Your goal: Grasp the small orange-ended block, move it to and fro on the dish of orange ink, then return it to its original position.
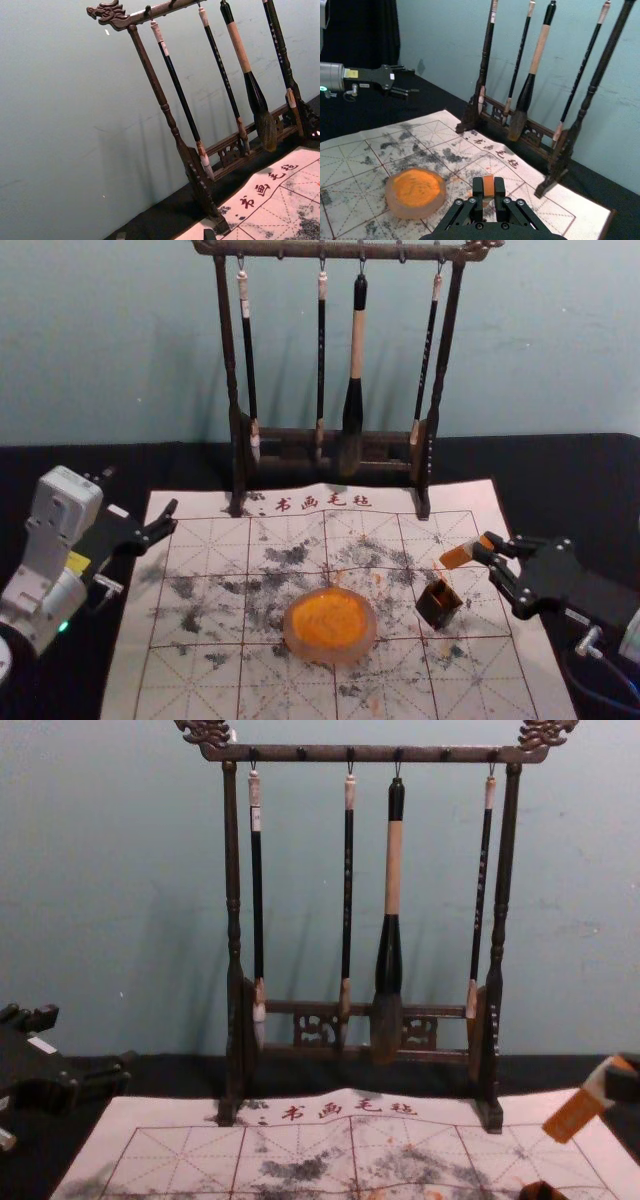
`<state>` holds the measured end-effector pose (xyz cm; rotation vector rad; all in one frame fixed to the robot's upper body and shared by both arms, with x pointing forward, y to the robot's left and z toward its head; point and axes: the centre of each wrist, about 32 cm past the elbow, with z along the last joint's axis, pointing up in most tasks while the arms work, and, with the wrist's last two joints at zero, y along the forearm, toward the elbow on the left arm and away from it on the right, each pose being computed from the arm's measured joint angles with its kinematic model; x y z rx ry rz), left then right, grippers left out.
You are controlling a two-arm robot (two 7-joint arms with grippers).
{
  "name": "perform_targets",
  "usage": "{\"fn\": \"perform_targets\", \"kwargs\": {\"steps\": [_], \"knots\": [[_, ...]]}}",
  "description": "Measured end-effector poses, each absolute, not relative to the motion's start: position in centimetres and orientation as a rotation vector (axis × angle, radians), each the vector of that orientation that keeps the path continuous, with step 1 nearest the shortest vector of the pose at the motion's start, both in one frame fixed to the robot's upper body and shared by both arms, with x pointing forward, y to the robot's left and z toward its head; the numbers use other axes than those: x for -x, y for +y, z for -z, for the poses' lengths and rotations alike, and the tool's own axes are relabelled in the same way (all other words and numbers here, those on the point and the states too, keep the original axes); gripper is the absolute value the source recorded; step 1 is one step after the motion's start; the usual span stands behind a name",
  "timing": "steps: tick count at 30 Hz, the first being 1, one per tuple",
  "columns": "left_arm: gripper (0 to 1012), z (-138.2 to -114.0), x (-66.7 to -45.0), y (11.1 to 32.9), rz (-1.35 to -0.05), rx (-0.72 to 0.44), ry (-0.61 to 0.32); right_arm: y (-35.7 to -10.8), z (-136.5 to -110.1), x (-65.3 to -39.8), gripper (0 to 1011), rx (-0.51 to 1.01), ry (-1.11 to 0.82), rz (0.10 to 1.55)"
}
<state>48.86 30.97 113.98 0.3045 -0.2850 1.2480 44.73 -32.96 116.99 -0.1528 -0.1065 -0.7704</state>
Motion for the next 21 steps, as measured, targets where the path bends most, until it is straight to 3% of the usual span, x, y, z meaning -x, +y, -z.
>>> {"fn": "perform_targets", "kwargs": {"steps": [21], "knots": [[1001,-114.0,-48.9,31.0,-1.248,-0.304,-0.285,-30.0,-118.5,-50.4,107,0.230,-0.135,0.581]]}}
